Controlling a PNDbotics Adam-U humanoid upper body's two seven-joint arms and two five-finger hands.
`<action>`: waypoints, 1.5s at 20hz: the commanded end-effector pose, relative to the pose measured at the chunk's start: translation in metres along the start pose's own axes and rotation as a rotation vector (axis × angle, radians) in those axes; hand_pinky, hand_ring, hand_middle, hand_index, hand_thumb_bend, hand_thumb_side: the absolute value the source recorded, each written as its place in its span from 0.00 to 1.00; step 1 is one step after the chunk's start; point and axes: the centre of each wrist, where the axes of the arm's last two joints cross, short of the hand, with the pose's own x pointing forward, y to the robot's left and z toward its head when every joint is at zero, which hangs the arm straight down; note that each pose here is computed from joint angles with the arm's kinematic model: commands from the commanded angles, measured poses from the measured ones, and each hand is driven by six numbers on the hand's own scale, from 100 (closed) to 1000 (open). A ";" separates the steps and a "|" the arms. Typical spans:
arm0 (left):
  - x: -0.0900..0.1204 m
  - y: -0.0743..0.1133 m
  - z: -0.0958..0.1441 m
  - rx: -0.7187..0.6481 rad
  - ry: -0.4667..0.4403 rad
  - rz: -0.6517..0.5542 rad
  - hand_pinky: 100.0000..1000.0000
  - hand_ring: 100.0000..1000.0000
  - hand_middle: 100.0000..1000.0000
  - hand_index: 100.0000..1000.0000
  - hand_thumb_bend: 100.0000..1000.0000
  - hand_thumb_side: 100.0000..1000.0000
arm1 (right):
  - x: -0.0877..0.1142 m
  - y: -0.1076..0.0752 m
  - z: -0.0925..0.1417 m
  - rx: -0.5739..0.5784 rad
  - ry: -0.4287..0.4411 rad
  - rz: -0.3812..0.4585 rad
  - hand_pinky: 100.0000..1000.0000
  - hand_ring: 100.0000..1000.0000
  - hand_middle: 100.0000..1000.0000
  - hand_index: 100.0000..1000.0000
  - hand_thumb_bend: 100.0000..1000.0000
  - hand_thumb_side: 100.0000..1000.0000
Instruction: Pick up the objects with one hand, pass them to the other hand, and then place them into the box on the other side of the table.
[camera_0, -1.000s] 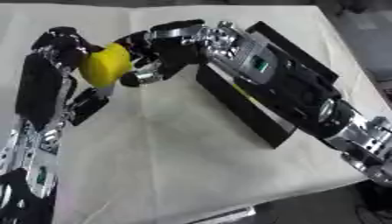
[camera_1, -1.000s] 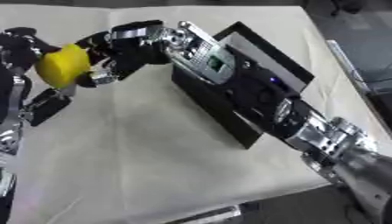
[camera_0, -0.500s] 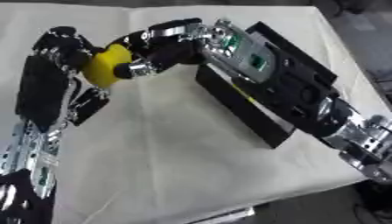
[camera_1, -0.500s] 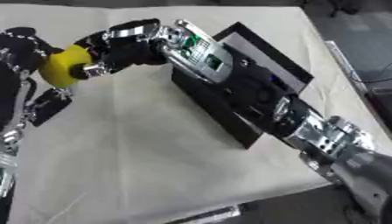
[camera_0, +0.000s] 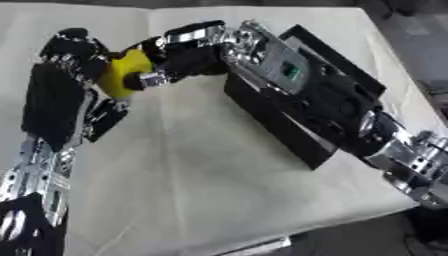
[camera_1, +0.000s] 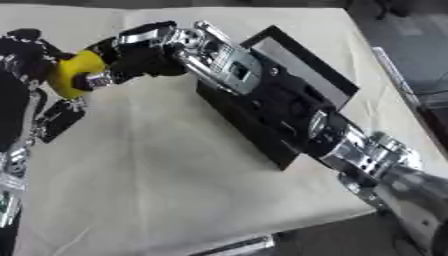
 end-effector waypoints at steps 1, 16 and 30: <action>0.006 0.001 -0.014 0.077 -0.052 0.028 0.71 0.47 0.36 0.44 0.00 0.00 | 0.011 -0.003 0.002 -0.019 -0.010 0.020 1.00 1.00 0.71 1.00 0.20 0.37; 0.008 -0.001 -0.012 0.052 -0.050 0.016 0.73 0.50 0.40 0.50 0.08 0.00 | 0.016 -0.002 0.003 -0.093 -0.031 -0.152 1.00 0.97 0.32 0.69 0.00 0.38; 0.008 -0.001 -0.012 0.061 -0.035 0.027 0.76 0.68 0.64 0.80 0.64 0.00 | 0.021 0.001 0.006 -0.018 -0.058 -0.200 1.00 0.93 0.24 0.62 0.00 0.06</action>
